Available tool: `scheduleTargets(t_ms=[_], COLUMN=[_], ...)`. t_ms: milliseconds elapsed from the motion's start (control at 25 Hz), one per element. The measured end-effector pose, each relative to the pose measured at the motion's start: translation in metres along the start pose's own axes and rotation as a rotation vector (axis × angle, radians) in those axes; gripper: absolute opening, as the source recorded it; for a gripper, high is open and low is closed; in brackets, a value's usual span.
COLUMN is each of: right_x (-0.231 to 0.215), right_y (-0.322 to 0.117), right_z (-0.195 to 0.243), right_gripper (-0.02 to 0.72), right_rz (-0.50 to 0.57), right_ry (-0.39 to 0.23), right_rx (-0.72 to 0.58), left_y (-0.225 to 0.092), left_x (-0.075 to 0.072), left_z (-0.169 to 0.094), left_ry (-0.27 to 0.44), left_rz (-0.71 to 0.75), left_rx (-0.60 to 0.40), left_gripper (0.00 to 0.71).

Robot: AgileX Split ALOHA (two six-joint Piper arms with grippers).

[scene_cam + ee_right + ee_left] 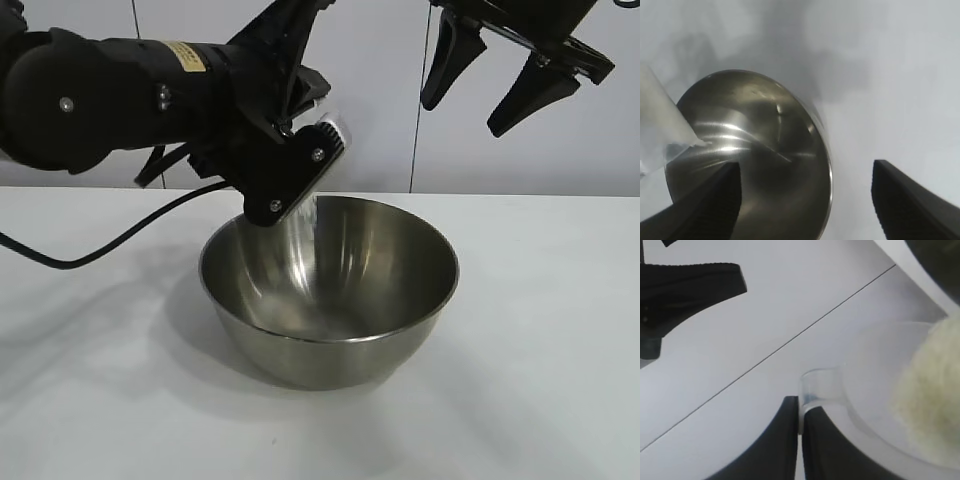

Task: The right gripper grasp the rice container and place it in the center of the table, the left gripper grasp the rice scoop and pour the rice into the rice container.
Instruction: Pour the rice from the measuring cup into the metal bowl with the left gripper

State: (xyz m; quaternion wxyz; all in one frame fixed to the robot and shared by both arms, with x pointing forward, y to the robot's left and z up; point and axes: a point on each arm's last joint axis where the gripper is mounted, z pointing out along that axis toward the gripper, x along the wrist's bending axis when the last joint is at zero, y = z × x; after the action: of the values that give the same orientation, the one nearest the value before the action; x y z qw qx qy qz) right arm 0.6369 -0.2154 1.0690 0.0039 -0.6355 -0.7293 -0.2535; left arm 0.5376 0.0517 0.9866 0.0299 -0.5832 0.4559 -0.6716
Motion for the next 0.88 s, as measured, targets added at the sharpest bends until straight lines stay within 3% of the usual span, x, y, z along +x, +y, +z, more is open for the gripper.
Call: scheduleTargets(t_ms=[280, 880], right_x=[-0.0001, -0.0001], right_y=[0.0011, 0.0011], right_z=[0.0, 0.0], right_gripper=[0.505, 0.505], right_rz=[-0.002, -0.002], right_ry=[-0.001, -0.001], right_rx=[-0.012, -0.012], left_y=[0.0114, 0.0076], left_x=[0.0097, 0.0045], left_z=[-0.0015, -0.0017], left_ry=[0.02, -0.037], left_rz=[0.008, -0.004], left_rx=[-0.021, 0.022], left_gripper=[0.008, 0.008])
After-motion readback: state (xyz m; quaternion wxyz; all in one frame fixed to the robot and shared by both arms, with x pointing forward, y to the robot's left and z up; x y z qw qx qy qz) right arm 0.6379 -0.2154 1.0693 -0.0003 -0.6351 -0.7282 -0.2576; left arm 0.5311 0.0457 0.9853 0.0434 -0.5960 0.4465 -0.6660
